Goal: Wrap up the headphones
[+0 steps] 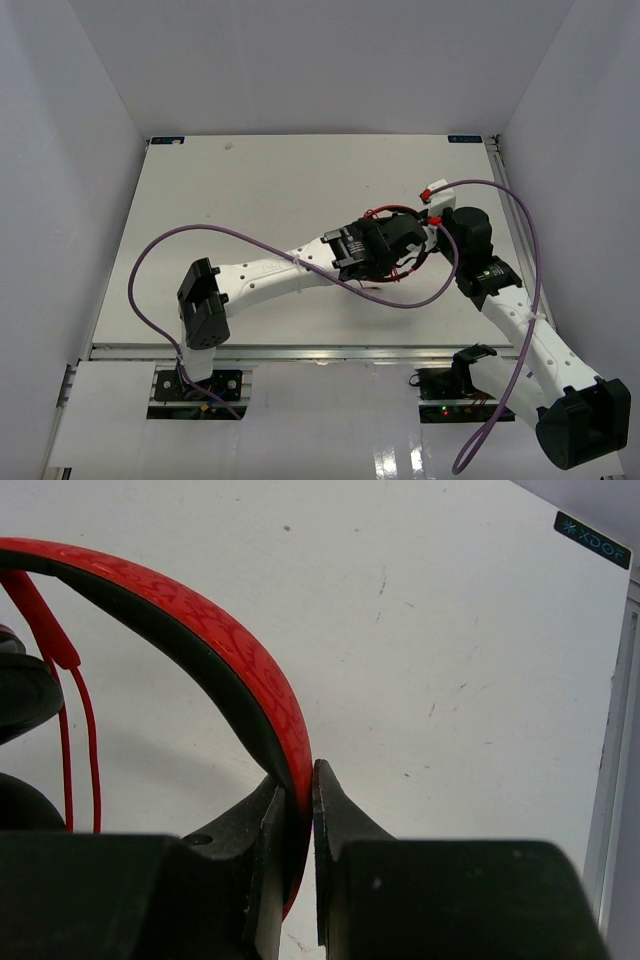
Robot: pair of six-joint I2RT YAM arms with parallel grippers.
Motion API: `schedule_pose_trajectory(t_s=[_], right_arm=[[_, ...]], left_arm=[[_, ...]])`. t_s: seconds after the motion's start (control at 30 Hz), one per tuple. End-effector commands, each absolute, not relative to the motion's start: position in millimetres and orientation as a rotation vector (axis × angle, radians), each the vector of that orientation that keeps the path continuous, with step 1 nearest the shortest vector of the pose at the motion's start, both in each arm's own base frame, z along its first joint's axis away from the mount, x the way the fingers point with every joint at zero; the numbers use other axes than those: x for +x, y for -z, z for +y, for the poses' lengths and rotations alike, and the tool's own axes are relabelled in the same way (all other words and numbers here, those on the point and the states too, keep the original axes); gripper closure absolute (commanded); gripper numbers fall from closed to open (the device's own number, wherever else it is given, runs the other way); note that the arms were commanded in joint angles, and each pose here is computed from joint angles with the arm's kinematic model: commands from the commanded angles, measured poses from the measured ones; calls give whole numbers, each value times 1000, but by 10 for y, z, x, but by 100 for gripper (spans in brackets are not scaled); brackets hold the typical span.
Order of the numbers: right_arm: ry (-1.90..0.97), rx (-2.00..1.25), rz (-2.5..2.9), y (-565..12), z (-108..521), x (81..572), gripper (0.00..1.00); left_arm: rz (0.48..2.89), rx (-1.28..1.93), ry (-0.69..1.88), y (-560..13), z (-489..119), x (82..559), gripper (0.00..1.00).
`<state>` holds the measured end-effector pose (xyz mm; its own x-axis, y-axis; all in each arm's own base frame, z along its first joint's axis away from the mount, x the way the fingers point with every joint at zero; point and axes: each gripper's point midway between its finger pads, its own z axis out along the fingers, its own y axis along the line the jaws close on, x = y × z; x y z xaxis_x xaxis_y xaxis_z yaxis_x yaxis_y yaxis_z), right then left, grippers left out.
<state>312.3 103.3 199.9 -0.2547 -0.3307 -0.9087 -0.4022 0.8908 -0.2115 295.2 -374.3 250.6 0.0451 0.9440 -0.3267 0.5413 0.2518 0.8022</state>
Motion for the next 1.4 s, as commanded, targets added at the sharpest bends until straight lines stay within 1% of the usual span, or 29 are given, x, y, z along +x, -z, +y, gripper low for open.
schedule_pose_trajectory(t_s=[0.0, 0.07, 0.17, 0.47, 0.6, 0.7, 0.8, 0.9, 0.93, 0.97, 1.03, 1.07, 1.17, 1.23, 1.33, 1.37], right_arm=[[-155, -577, 1812, -2212, 1170, 3063, 92], [-188, -596, 1811, -2214, 1217, 3030, 92], [-214, -603, 1809, -2235, 1249, 2998, 92], [-332, -630, 1803, -2275, 1387, 2836, 92], [-357, -633, 1816, -2277, 1413, 2813, 92], [-361, -630, 1837, -2238, 1419, 2827, 92], [-346, -617, 1869, -2185, 1400, 2870, 92], [-324, -603, 1879, -2167, 1374, 2913, 92], [-318, -600, 1888, -2143, 1367, 2923, 92], [-315, -599, 1896, -2116, 1369, 2938, 92], [-299, -586, 1902, -2103, 1351, 2985, 92], [-290, -582, 1905, -2096, 1342, 3006, 92], [-279, -573, 1904, -2133, 1341, 3067, 92], [-282, -570, 1904, -2162, 1355, 3100, 92], [-287, -566, 1915, -2159, 1377, 3151, 92], [-290, -559, 1908, -2196, 1380, 3162, 92]], left_arm=[[1585, 1296, -606, -2771, -3500, 3054, 77], [1601, 1292, -597, -2705, -3447, 3071, 73], [1623, 1277, -544, -2665, -3418, 3084, 70], [1752, 1180, -258, -2370, -3272, 3163, 67], [1770, 1114, -147, -2372, -3225, 3188, 66], [1771, 1042, -96, -2507, -3143, 3220, 56], [1758, 918, -44, -2823, -2993, 3213, 45], [1745, 836, 92, -3049, -2935, 3039, 43], [1744, 819, 153, -3078, -2936, 2958, 43], [1712, 783, 236, -3229, -2895, 2838, 42], [1738, 812, 427, -2921, -2961, 2541, 42], [1724, 807, 489, -2869, -2966, 2442, 41], [1745, 767, 630, -2549, -2870, 2150, 39], [1776, 730, 733, -2329, -2848, 1970, 36], [1822, 722, 879, -2006, -2941, 1659, 33], [1834, 707, 891, -1934, -2948, 1650, 33]])
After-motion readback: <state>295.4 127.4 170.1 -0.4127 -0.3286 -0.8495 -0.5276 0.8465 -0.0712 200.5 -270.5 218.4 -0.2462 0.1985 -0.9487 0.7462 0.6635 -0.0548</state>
